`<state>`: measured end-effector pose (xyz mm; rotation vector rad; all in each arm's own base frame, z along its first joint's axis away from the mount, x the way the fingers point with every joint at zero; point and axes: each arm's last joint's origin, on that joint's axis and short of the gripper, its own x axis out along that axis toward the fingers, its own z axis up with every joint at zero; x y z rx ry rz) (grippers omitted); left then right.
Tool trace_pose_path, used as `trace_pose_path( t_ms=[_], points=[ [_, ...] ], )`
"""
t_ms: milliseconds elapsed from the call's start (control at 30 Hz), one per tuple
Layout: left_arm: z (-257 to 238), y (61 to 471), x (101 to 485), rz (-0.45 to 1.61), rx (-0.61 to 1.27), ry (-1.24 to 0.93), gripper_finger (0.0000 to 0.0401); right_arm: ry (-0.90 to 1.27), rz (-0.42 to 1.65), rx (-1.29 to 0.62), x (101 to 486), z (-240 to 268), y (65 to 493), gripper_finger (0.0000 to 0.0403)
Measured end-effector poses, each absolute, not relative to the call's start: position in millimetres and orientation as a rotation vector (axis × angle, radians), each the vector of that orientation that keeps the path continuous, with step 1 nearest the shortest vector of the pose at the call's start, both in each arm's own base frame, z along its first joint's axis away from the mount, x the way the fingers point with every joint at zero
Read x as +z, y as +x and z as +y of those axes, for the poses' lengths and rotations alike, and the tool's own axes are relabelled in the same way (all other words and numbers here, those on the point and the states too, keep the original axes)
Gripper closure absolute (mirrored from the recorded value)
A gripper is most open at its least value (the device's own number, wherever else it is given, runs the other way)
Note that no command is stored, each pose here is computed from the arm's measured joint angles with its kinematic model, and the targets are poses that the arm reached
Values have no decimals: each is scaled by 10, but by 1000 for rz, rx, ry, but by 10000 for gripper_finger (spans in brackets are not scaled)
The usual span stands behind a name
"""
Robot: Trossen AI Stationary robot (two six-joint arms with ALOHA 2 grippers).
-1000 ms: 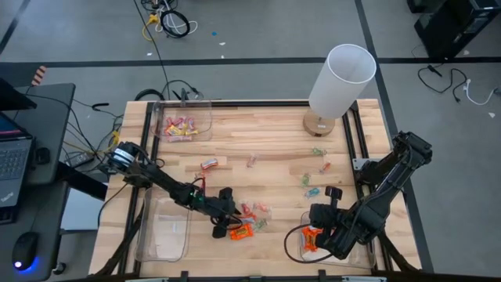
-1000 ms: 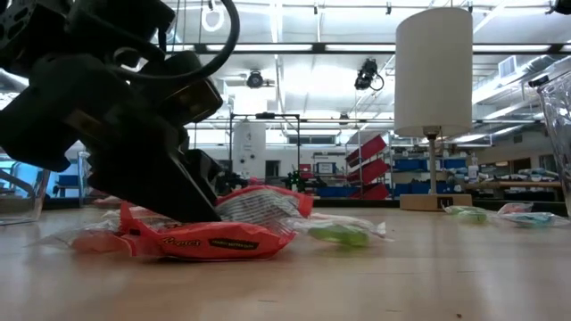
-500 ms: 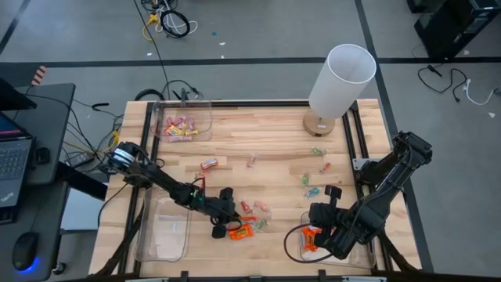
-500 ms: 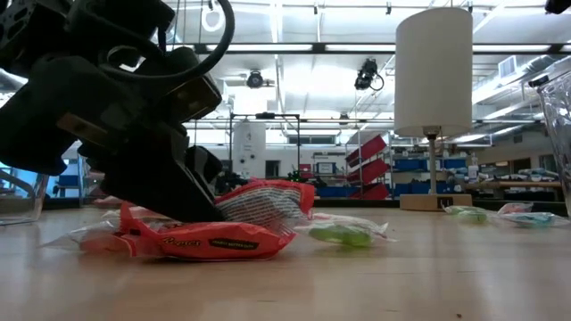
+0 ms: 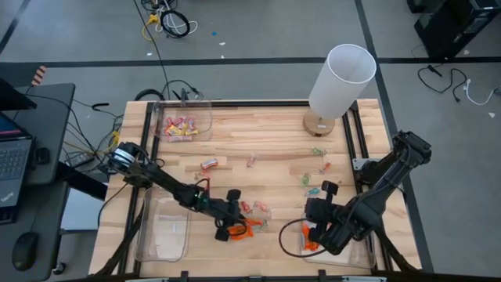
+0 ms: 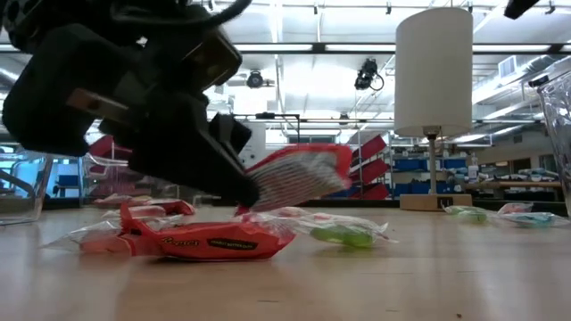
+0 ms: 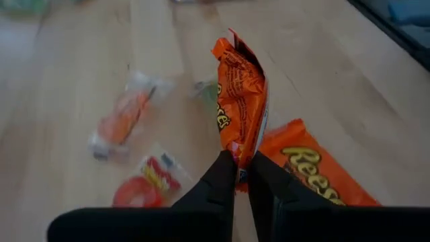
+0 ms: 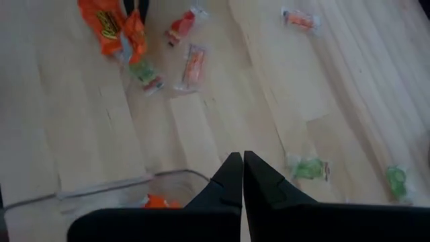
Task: Sort candy
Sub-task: Put the chocolate into the bottom right transparent bin
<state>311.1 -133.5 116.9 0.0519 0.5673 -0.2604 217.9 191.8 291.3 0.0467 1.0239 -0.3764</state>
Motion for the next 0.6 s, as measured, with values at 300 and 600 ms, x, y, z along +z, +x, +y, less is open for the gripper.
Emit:
trace_pose_path(
  t_ms=[300,600],
  points=[
    [-1435,3260,1349,602,-212,261,375,47,935,-260,2954,1955,2362,399],
    [-1514,3253,1907,629,42,644,382,147,842,-235,3007,1940,2531,389]
  ],
)
